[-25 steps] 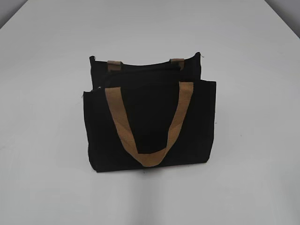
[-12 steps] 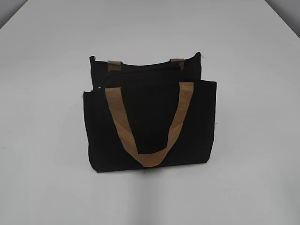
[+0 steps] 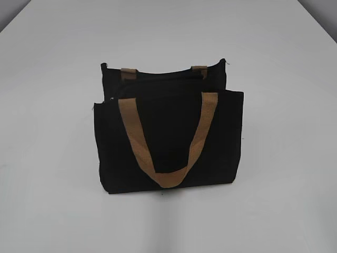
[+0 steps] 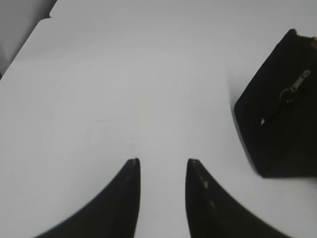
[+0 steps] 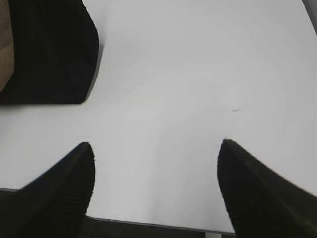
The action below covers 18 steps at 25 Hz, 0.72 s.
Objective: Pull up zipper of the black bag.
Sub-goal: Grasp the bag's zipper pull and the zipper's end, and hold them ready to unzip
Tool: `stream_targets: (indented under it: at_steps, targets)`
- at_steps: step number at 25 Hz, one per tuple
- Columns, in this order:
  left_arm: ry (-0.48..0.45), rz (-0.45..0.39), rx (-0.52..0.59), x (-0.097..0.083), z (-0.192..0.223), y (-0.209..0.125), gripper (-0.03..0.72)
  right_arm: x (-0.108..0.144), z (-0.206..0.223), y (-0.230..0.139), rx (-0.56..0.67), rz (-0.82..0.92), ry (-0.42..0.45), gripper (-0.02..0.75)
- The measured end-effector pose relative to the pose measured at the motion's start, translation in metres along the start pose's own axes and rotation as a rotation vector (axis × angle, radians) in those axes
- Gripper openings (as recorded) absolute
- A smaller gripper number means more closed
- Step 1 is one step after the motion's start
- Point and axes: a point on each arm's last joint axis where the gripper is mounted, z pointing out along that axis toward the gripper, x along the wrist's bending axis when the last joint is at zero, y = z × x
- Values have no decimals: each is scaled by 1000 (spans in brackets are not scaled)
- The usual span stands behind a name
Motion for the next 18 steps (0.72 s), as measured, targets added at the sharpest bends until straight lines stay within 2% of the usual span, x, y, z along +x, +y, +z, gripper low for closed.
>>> stream_targets:
  at_steps: [4, 7, 10, 13, 15, 18]
  targets:
    - [-62, -35, -54, -5, 19, 29, 239, 4, 8, 11, 22, 41, 57, 591]
    - [-146, -79, -38, -12, 47, 48, 261, 7, 24, 32, -2, 96, 116, 591]
    - [-261, -116, 40, -22, 86, 60, 328, 7, 49, 54, -1, 114, 160, 591]
    - [-360, -111, 161, -31, 130, 59, 399, 9, 72, 71, 30, 95, 217, 591]
    - [-399, -101, 267, -34, 167, 51, 415, 13, 81, 82, 33, 47, 266, 591]
    - [-422, -78, 327, -38, 199, 40, 423, 19, 94, 99, 54, -34, 329, 591]
